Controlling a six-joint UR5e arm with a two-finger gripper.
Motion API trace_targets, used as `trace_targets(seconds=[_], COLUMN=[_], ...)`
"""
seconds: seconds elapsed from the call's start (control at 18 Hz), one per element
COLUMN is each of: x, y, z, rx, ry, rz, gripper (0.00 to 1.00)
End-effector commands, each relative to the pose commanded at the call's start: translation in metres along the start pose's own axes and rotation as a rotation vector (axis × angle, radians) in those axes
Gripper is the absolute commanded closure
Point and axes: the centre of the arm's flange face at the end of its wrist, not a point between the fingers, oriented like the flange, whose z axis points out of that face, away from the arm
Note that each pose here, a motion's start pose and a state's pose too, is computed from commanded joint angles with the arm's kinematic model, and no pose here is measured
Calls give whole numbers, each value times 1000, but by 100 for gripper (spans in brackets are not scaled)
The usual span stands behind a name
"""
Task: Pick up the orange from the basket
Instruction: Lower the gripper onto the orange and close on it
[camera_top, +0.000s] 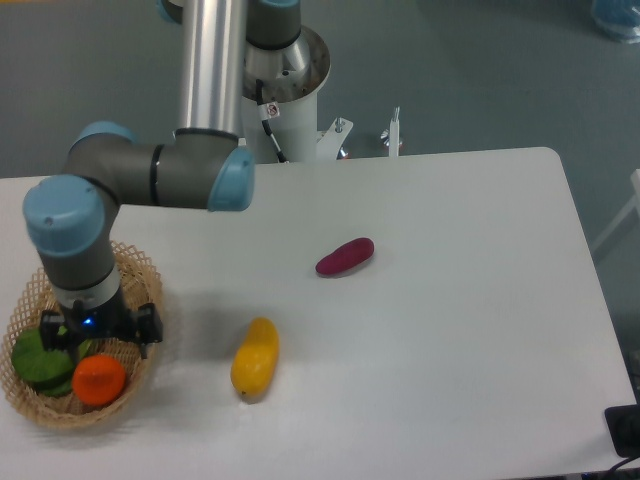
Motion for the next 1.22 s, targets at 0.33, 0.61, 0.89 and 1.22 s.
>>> trace_targets(seconds=[0.33, 0.61, 0.89, 1.22], x=[7, 5, 8, 6], y=[3, 1, -8, -9], z=[5, 23, 35, 58], rx=[-29, -46, -45, -68], ry=[36, 19, 11, -6], rz=[-39, -43, -48, -50], gripper=[0, 0, 0, 0])
